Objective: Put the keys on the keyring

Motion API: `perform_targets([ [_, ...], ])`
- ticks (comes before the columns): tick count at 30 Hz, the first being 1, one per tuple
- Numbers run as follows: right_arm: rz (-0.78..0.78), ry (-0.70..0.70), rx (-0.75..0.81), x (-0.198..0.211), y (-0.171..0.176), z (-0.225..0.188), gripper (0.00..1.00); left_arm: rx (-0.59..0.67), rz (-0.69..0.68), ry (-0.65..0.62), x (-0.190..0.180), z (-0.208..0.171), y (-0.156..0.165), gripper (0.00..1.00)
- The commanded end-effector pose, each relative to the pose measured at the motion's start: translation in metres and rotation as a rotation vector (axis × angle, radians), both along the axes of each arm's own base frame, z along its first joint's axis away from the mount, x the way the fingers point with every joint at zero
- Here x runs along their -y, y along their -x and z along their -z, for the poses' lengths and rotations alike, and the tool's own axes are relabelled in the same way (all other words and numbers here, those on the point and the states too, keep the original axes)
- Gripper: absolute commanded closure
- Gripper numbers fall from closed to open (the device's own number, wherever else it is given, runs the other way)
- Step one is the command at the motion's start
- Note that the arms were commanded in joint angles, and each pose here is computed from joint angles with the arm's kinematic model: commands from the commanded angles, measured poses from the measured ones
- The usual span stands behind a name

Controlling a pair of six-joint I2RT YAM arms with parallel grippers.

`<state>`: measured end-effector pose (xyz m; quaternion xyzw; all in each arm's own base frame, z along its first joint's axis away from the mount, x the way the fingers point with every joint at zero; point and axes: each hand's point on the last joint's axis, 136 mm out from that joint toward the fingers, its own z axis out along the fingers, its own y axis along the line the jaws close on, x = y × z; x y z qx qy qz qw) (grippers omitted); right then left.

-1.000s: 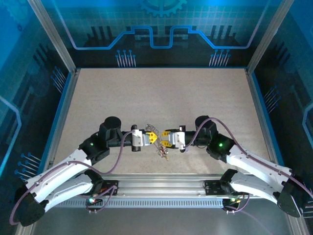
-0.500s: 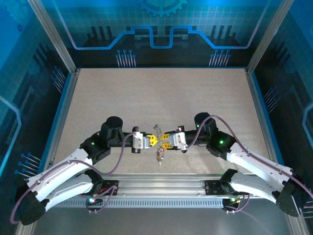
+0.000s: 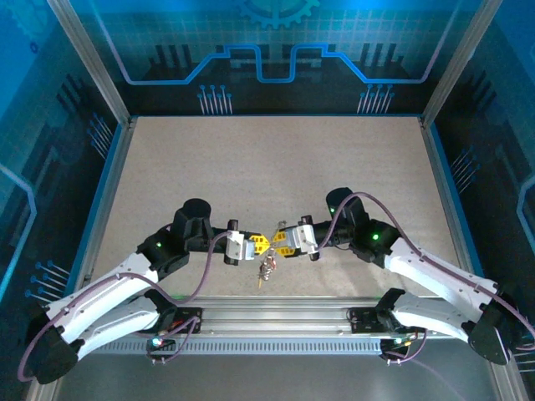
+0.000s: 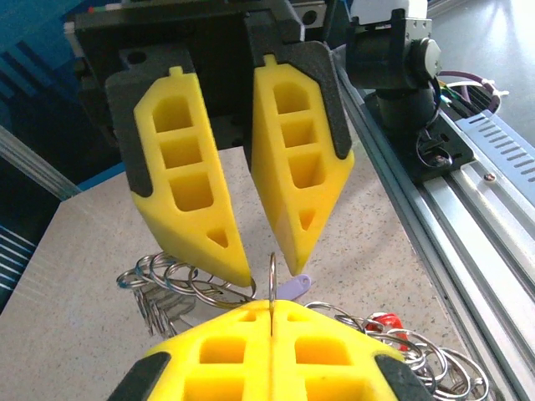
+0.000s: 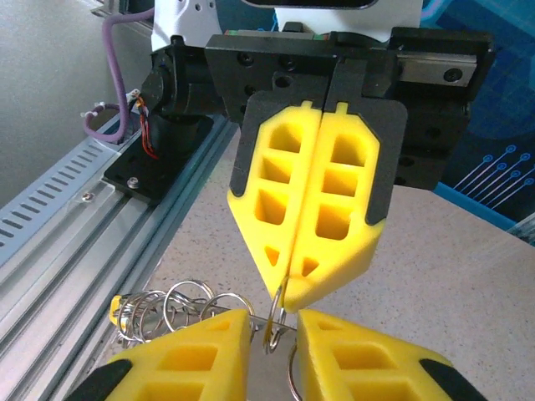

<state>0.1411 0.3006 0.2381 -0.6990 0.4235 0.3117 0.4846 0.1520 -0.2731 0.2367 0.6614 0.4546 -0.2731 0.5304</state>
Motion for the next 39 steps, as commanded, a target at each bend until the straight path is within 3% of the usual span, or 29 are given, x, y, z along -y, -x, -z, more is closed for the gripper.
perform_targets([
  [1, -0.038, 0.018, -0.046, 0.002, 0.006, -0.004, 0.76, 0.091, 0.079, 0.056, 0.005, -0.03, 0.01, 1.0],
  [18, -0.103, 0.05, -0.122, -0.002, 0.014, -0.001, 0.82, 0.109, 0.1, 0.047, 0.006, -0.031, 0.011, 1.0],
  [29, 0.02, 0.07, -0.083, -0.001, -0.007, 0.004, 0.95, 0.102, 0.093, 0.037, 0.006, -0.029, 0.009, 1.0],
  [31, 0.085, 0.049, -0.064, -0.002, -0.018, 0.002, 1.0, 0.093, 0.079, 0.035, 0.006, -0.029, 0.007, 1.0],
  [36, 0.486, -0.097, 0.032, 0.011, -0.073, -0.008, 1.0, 0.06, -0.009, 0.049, 0.005, -0.031, -0.006, 1.0],
  [39, 0.643, -0.148, 0.105, 0.016, -0.086, -0.016, 1.0, 0.039, -0.037, 0.072, 0.004, -0.032, -0.008, 1.0],
])
